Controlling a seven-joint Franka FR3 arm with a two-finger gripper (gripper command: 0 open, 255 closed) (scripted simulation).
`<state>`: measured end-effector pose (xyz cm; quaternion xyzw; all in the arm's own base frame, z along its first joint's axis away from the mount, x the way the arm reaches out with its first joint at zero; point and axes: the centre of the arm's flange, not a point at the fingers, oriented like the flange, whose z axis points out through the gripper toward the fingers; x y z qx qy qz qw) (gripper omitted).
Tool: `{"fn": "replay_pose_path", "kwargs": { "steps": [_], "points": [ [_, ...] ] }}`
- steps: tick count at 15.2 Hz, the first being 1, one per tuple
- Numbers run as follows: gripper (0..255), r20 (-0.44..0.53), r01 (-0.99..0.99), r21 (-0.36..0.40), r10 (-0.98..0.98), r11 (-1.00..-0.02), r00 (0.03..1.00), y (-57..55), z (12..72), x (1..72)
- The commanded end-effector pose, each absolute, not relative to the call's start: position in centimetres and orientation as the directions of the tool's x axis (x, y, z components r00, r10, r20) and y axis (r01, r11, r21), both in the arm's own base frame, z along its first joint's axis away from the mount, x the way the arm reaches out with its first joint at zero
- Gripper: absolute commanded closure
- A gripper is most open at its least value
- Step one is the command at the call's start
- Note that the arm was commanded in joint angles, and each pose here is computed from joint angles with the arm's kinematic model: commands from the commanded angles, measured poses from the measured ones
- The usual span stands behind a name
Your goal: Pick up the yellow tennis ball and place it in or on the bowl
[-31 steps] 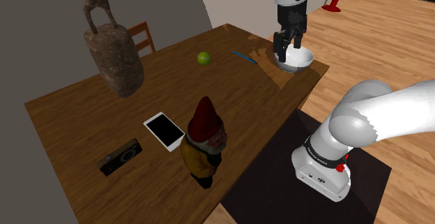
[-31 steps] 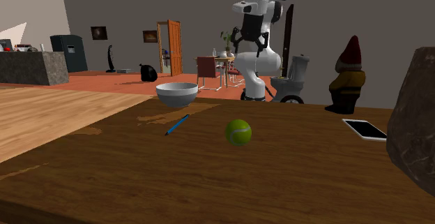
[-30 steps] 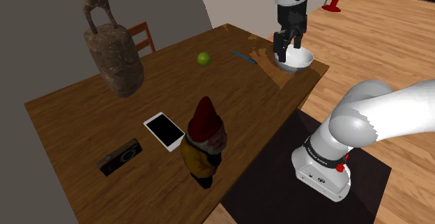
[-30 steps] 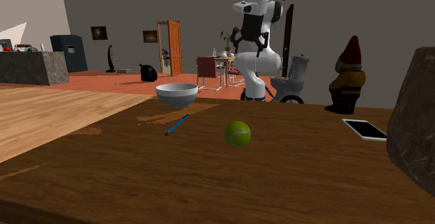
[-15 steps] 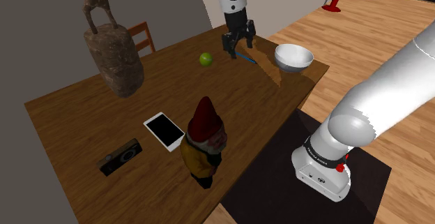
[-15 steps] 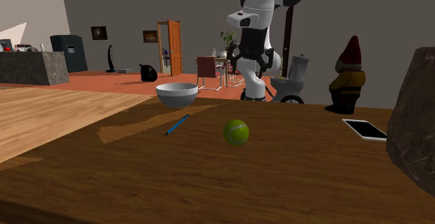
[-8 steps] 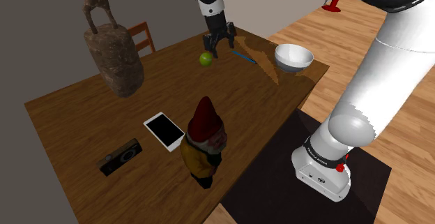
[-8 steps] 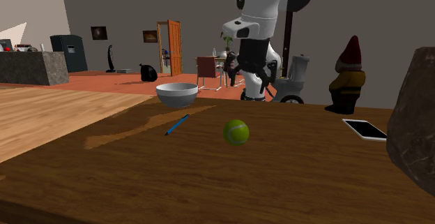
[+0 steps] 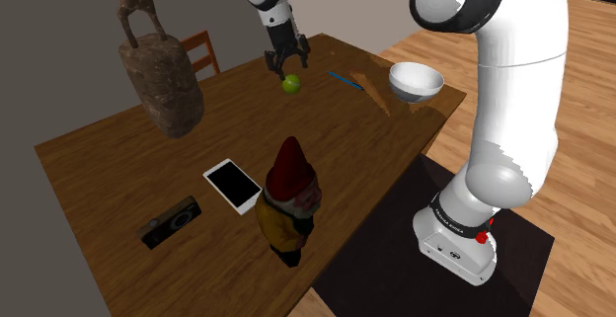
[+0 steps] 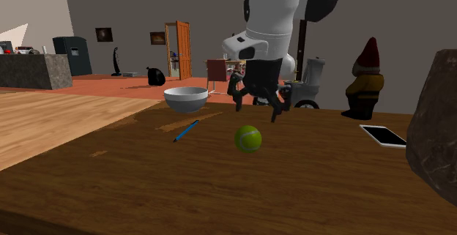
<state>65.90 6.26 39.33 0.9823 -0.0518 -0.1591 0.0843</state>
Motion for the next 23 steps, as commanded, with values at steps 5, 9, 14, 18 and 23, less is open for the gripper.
{"fn": "replay_pose_path", "kwargs": {
  "steps": [5, 9, 14, 18, 23],
  "points": [
    [0, -0.308, -0.084, 0.183, -0.138, -0.979, 0.941, 6.3, 36.7, 68.2],
    [0, -0.308, -0.084, 0.183, -0.138, -0.979, 0.941, 5.9, 34.4, 67.4],
    [0, -0.308, -0.084, 0.183, -0.138, -0.979, 0.941, 5.9, 34.4, 67.4],
    [255, -0.308, -0.084, 0.183, -0.138, -0.979, 0.941, 5.9, 34.4, 67.4],
    [255, -0.308, -0.084, 0.183, -0.138, -0.979, 0.941, 5.9, 34.4, 67.4]
  ]
}}
